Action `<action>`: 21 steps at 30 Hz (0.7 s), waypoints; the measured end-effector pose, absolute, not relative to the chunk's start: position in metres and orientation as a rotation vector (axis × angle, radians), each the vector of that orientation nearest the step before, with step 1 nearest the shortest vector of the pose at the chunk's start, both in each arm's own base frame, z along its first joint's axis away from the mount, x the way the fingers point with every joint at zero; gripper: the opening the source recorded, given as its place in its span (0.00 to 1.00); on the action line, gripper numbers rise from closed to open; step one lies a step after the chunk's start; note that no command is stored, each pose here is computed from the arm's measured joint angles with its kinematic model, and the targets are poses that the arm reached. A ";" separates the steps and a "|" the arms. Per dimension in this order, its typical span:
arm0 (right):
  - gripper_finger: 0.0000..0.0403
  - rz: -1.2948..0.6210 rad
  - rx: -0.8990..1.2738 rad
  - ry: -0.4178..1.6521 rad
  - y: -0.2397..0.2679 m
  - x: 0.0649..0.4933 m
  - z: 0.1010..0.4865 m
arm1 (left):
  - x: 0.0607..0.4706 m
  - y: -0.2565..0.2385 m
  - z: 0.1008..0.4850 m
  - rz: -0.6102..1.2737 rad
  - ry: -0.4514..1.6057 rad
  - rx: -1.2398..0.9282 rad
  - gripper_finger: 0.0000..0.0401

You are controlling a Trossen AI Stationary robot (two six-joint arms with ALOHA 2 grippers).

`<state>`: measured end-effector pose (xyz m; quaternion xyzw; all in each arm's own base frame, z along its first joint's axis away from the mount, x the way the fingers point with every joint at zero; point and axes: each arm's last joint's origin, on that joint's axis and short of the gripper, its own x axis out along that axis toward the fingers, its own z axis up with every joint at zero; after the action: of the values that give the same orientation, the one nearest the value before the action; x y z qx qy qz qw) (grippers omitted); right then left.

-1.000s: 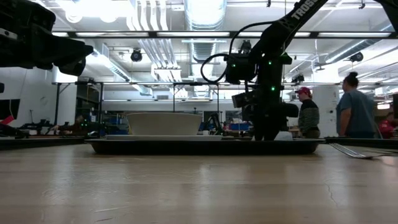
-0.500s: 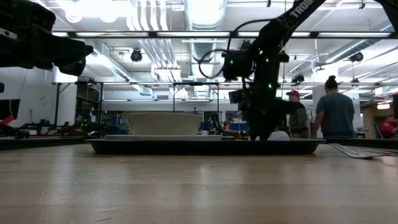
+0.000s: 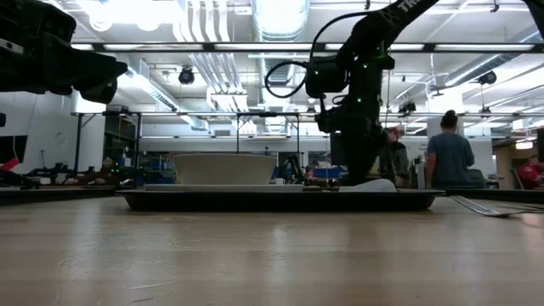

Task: Set up tray
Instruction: Put the gray napkin on the black serving tray to the right of the white plate

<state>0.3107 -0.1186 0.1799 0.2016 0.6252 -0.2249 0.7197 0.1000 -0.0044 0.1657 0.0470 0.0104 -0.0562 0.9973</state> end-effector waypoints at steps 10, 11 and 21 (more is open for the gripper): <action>0.59 -0.594 0.552 1.404 -0.121 0.303 0.168 | 0.100 -0.004 0.166 -0.112 0.021 0.094 0.21; 0.59 -0.599 0.556 1.413 -0.122 0.303 0.165 | 0.100 -0.004 0.166 -0.112 0.021 0.094 0.21; 0.61 -0.610 0.573 1.471 -0.135 0.300 0.147 | 0.100 -0.004 0.165 -0.113 0.027 0.094 0.21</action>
<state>0.2998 -0.1346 0.1472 0.2536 0.6509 -0.2699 0.6627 0.1005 -0.0044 0.1652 0.0469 0.0136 -0.0564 0.9972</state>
